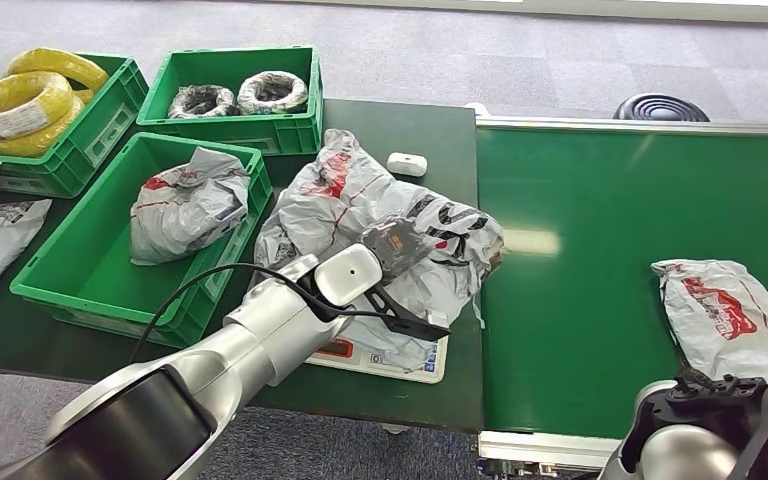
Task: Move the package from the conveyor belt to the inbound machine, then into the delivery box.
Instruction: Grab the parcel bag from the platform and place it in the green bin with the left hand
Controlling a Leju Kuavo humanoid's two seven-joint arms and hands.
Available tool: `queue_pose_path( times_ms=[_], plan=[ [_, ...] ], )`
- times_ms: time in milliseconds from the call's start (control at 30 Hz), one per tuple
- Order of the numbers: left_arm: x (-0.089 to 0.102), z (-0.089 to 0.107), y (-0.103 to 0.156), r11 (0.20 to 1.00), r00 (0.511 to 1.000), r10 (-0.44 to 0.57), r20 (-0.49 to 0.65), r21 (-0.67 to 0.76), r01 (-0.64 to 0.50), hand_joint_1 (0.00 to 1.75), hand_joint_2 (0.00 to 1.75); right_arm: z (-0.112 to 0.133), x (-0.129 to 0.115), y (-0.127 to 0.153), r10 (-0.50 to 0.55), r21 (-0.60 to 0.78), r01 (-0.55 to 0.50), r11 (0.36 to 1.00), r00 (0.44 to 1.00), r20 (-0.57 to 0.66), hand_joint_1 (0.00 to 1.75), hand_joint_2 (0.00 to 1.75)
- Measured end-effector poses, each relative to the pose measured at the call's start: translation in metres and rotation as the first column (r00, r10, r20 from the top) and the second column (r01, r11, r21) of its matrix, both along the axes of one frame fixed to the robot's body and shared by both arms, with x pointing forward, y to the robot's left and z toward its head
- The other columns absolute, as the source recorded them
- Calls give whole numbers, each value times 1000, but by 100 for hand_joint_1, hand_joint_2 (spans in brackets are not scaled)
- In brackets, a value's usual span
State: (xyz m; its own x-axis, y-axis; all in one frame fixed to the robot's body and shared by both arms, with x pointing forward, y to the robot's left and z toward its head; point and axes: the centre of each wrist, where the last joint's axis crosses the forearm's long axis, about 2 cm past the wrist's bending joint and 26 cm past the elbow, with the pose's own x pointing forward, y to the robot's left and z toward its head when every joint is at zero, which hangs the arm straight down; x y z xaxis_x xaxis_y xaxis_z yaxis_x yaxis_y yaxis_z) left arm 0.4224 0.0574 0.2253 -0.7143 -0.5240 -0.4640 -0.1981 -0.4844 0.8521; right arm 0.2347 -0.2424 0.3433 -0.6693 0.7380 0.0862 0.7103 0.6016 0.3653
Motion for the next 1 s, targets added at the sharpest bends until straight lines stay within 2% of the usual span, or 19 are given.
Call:
queue_pose_path(
  times_ms=[133, 200, 267, 367, 467, 567, 633, 733, 800, 867, 1000],
  plan=[
    [0, 2, 0, 998, 1000, -7, 6, -59, 8, 175, 175, -2, 0, 0, 2, 4, -2, 1000, 1000, -6, 0, 0],
    [2, 6, 0, 984, 1000, -13, 8, -176, 14, 175, 175, -3, -1, 0, 7, 10, -7, 1000, 1000, -12, 0, 0],
    [5, 15, 3, 929, 1000, -5, 7, -369, 7, 175, 175, -4, -1, -1, 12, 19, -11, 1000, 1000, -25, 0, 0],
    [15, 33, 11, 795, 999, 38, -1, -606, -30, 175, 175, -6, -1, -1, 25, 32, -24, 999, 999, -27, 0, 0],
    [22, 47, 19, 731, 998, 68, -1, -681, -50, 175, 175, -7, -1, -1, 29, 35, -28, 999, 999, -24, 0, 0],
    [25, 52, 23, 688, 997, 78, -3, -724, -56, 173, 175, -8, 0, -2, 30, 37, -29, 999, 999, -26, 0, 0],
    [29, 60, 30, 587, 996, 91, -6, -808, -59, 173, 175, -8, 0, -2, 34, 40, -33, 999, 999, -27, 0, 0],
    [42, 87, 53, 347, 991, 136, 3, -937, -45, 173, 175, -9, 1, -2, 41, 46, -39, 998, 999, -31, 0, 0],
    [50, 106, 73, 216, 985, 172, 19, -976, -19, 173, 175, -10, 2, -1, 43, 47, -42, 998, 998, -35, 0, 0],
    [55, 121, 89, 137, 978, 205, 37, -991, 9, 173, 175, -11, 2, -1, 45, 47, -43, 998, 998, -39, 0, 0],
    [59, 134, 105, 73, 969, 239, 59, -996, 43, 165, 175, -12, 3, -1, 47, 47, -45, 998, 998, -44, 0, 0]
  ],
)
